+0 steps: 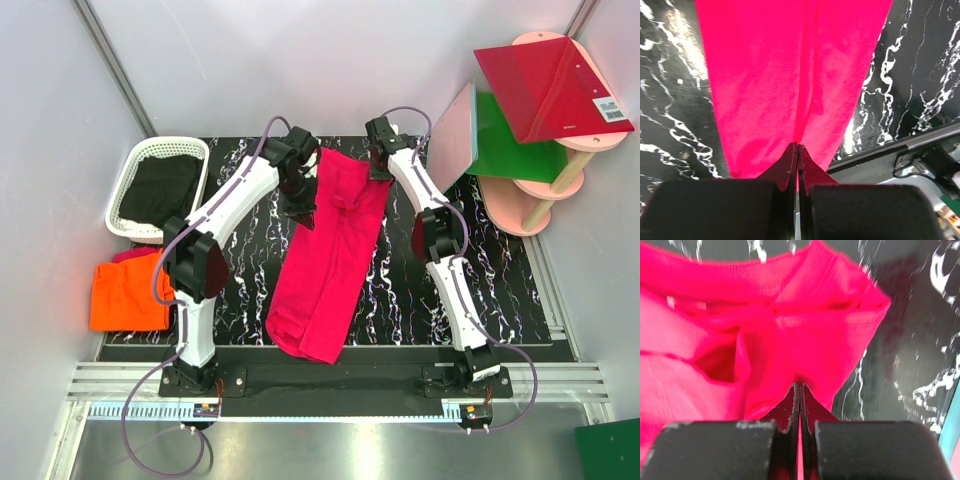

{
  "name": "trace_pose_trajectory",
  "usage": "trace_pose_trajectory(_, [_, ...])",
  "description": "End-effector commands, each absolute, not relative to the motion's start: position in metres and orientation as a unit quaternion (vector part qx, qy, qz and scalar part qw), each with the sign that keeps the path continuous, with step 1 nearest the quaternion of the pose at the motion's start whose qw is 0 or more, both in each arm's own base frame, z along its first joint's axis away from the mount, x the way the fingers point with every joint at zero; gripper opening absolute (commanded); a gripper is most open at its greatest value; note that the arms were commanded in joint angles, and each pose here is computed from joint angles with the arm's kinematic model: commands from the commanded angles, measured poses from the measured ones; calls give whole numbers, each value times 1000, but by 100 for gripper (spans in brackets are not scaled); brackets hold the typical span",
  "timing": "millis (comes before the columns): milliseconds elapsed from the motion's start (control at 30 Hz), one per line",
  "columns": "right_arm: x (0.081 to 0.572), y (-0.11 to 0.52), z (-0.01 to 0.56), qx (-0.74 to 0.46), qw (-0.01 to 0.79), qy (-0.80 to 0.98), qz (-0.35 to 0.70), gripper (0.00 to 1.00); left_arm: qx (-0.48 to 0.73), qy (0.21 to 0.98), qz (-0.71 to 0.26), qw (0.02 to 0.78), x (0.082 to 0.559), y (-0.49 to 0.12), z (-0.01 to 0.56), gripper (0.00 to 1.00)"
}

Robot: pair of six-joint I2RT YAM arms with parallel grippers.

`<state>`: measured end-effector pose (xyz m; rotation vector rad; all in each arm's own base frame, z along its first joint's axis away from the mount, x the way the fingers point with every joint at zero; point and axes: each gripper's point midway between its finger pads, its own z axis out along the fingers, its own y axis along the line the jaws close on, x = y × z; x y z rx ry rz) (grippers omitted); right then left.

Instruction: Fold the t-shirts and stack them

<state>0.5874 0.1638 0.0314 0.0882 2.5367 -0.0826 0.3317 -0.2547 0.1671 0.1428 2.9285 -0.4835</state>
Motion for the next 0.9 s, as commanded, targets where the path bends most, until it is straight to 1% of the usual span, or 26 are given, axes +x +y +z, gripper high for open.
trace_pose_trajectory(0, [626, 158, 57, 68, 365, 929, 11, 0, 38, 971, -213, 103, 339, -271, 192, 2])
trace_pose_trajectory(200, [653, 151, 57, 94, 404, 909, 32, 0, 42, 969, -220, 109, 340, -273, 198, 6])
trace_pose_trajectory(267, [663, 150, 64, 101, 425, 899, 37, 0, 43, 968, -220, 112, 339, -272, 200, 10])
trace_pose_trajectory(333, [671, 151, 66, 104, 440, 891, 45, 0, 46, 967, -219, 118, 338, -270, 203, 11])
trace_pose_trajectory(500, [677, 162, 61, 99, 446, 887, 73, 0, 50, 969, -211, 116, 329, -261, 202, 14])
trace_pose_trajectory(567, [682, 171, 69, 87, 456, 880, 97, 0, 53, 969, -211, 118, 324, -258, 203, 14])
trace_pose_trajectory(633, [685, 179, 86, 70, 470, 872, 116, 0, 54, 969, -210, 116, 320, -257, 201, 14])
trace_pose_trajectory(667, [684, 185, 107, 60, 480, 865, 135, 0, 53, 968, -213, 122, 318, -255, 206, 15])
trace_pose_trajectory(733, [682, 188, 132, 55, 491, 857, 149, 0, 53, 968, -214, 122, 314, -253, 203, 15])
trace_pose_trajectory(767, [677, 190, 152, 50, 495, 853, 157, 0, 52, 966, -220, 127, 311, -253, 208, 15])
trace_pose_trajectory(867, [660, 189, 185, 46, 497, 852, 158, 0, 50, 963, -228, 133, 306, -252, 207, 15])
